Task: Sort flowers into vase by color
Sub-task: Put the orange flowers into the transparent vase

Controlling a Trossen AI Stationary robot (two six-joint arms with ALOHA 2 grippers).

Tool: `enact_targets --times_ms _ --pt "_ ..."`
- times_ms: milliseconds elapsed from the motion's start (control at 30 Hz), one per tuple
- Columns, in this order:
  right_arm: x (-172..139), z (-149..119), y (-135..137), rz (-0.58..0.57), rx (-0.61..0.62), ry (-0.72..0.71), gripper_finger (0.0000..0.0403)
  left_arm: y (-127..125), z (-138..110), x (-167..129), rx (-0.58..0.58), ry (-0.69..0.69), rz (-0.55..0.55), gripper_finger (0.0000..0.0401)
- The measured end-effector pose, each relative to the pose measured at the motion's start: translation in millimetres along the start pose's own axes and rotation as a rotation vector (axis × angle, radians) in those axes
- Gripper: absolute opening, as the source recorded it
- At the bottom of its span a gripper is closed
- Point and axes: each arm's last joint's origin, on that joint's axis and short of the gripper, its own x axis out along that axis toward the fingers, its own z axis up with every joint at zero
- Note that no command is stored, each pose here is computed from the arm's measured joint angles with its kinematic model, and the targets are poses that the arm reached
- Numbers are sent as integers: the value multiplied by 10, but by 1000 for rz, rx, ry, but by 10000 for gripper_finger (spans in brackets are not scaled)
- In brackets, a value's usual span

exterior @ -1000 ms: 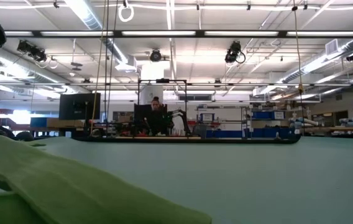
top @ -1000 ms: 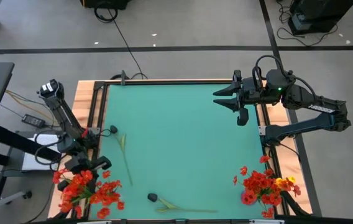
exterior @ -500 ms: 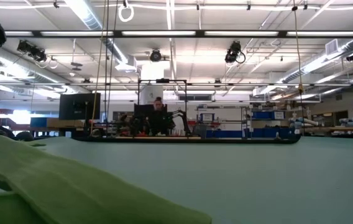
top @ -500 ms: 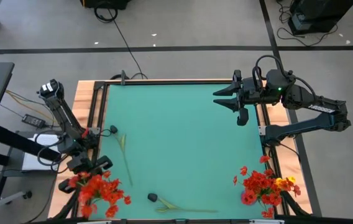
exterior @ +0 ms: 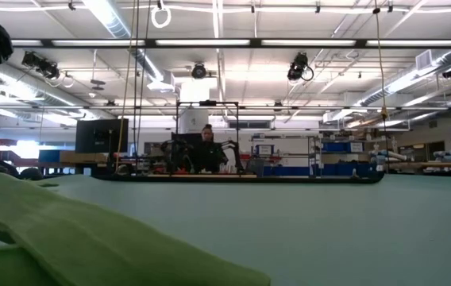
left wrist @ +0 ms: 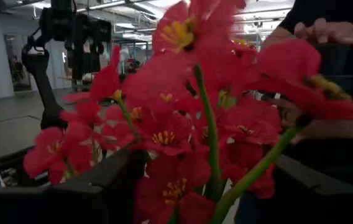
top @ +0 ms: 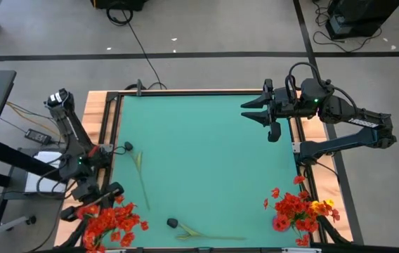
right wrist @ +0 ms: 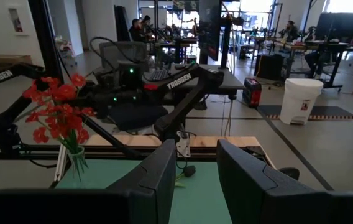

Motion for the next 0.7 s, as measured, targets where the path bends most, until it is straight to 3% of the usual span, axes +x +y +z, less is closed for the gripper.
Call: enact_targets --times_ms 233,367,500,700 --pt "1 -1 0 0 0 0 126 -6 211 51 -1 66 1 301" --pt "1 0 0 1 0 0 126 -5 146 42 -23 207 7 334" --pt "1 0 0 0 0 0 126 -5 112 32 -67 244 7 366" --pt "1 0 0 1 0 0 126 -3 216 -20 -82 353 15 377"
